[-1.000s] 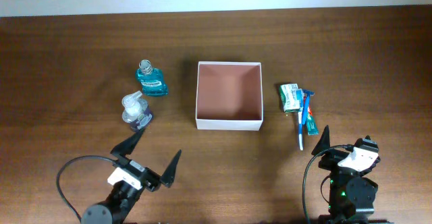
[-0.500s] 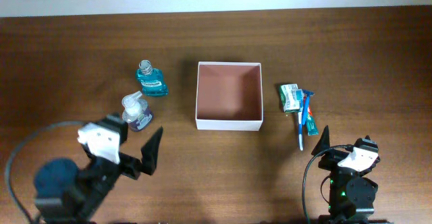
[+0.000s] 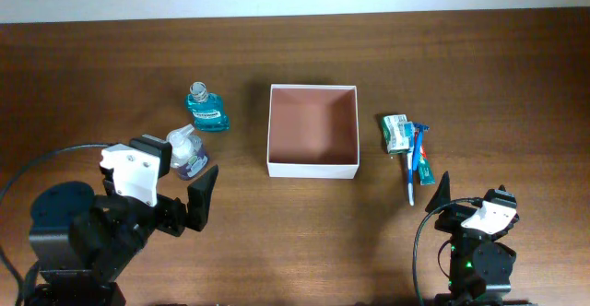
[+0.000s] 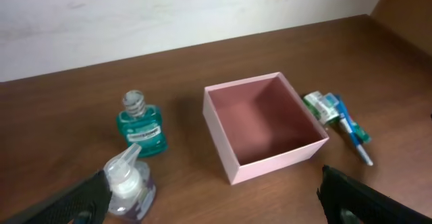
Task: Pack container
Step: 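Reach the left gripper to the clear soap pump bottle and grasp it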
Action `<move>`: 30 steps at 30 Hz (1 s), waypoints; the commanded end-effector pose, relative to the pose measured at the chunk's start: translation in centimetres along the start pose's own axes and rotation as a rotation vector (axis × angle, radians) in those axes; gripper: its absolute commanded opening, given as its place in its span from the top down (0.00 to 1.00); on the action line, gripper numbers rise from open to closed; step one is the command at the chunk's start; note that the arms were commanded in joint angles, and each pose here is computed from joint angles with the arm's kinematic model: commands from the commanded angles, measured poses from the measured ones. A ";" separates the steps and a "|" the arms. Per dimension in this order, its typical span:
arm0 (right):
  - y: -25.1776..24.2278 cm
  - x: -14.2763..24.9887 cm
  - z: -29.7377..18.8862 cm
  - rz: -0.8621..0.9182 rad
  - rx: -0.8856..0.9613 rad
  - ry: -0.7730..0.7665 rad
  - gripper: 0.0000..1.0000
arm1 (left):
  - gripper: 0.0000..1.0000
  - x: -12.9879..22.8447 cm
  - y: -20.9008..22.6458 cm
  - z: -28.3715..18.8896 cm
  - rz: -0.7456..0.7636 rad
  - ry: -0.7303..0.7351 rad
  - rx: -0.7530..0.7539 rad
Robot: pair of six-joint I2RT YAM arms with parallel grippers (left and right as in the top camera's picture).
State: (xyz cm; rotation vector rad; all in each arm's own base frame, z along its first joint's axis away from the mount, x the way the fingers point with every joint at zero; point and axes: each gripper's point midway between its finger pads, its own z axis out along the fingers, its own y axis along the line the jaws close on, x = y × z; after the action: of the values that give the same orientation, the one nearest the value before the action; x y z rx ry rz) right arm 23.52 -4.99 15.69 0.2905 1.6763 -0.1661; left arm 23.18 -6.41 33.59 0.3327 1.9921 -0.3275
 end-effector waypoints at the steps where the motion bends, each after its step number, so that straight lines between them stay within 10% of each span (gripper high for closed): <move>1: -0.2 0.3 0.0 -0.008 0.007 0.009 0.02 | 0.01 0.8 3.1 -0.1 0.015 0.049 -0.173; 15: -0.2 0.3 0.0 -0.008 0.007 0.009 0.01 | 0.01 9.7 8.1 8.4 -0.121 0.434 -0.267; 30: -0.2 0.3 0.0 -0.008 0.007 0.009 0.02 | 0.04 11.3 9.8 14.4 -0.104 0.488 -0.226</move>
State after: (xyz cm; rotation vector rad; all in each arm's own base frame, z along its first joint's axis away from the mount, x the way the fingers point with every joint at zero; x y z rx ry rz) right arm 23.52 -4.99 15.69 0.2909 1.6762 -0.1659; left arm 33.75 -1.68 17.03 0.1508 2.5012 -0.0828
